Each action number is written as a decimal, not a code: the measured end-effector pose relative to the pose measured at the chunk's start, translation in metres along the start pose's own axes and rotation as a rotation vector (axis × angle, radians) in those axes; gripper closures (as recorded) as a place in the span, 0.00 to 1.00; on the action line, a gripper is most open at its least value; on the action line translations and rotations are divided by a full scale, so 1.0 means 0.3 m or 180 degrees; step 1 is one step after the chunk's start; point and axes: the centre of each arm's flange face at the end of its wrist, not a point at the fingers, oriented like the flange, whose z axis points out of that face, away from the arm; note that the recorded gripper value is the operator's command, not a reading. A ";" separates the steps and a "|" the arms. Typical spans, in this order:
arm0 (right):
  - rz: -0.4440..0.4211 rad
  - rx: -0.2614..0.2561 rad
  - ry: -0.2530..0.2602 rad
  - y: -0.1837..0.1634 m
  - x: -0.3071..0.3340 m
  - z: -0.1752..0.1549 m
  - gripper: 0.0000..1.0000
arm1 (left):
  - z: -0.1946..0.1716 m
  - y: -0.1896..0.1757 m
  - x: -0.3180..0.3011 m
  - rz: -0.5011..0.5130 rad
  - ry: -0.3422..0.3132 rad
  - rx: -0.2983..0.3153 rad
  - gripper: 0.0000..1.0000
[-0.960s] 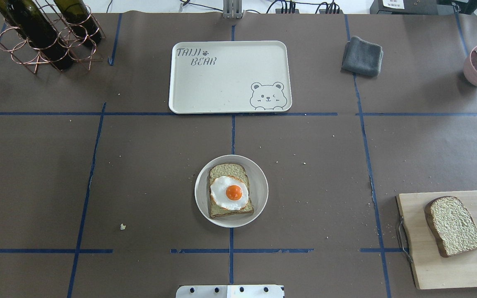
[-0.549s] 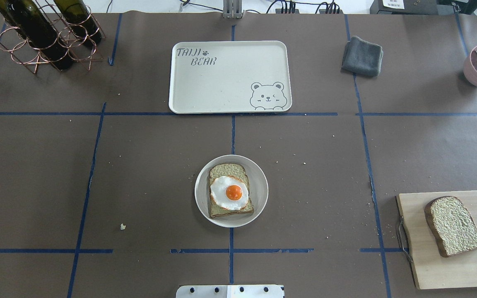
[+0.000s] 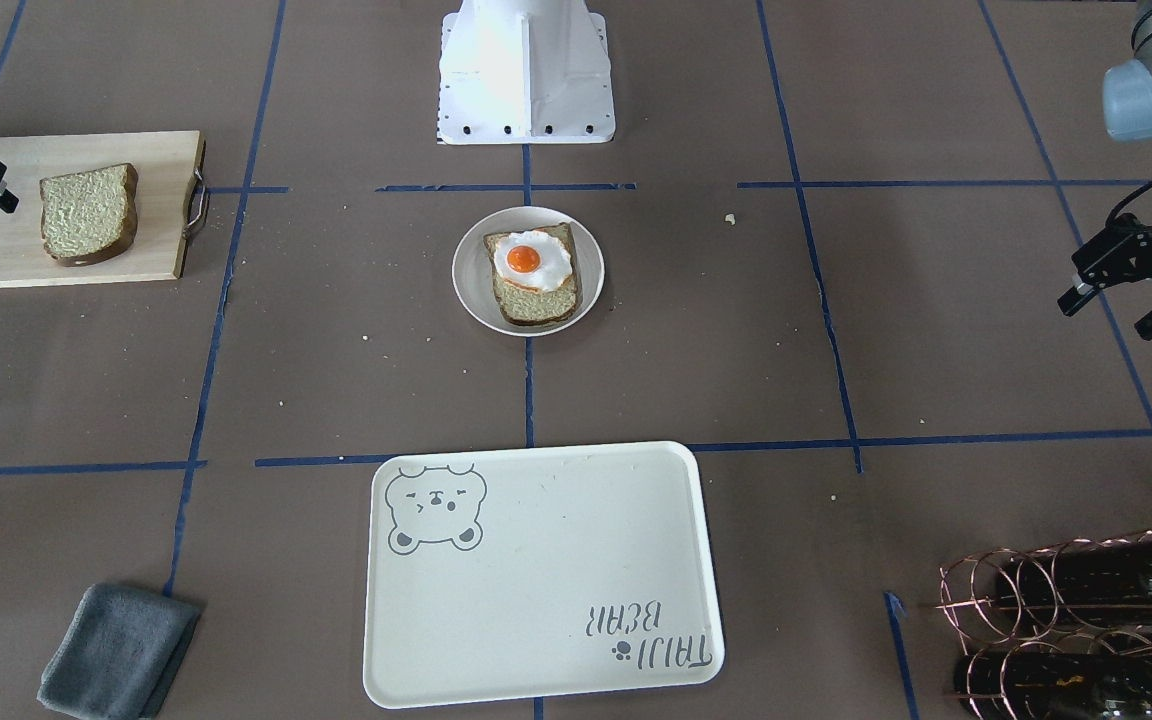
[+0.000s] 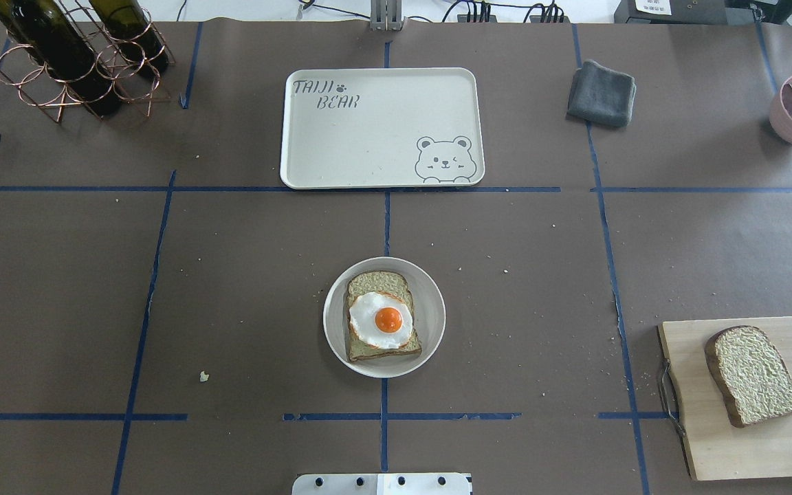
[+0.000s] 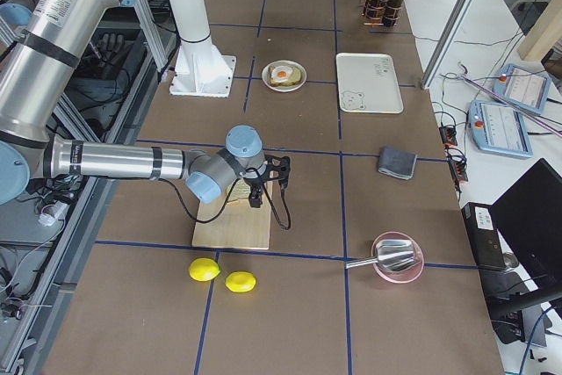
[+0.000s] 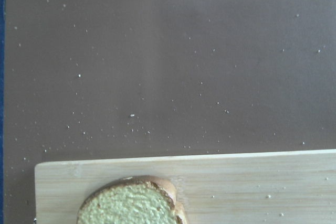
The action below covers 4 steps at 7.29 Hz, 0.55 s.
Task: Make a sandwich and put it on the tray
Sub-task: 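Lower the right gripper to the bread slice on the cutting board and grasp it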
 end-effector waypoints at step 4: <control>-0.0128 -0.0221 0.0027 0.045 0.024 0.110 0.00 | 0.009 0.002 0.018 0.0062 0.0042 0.0018 0.00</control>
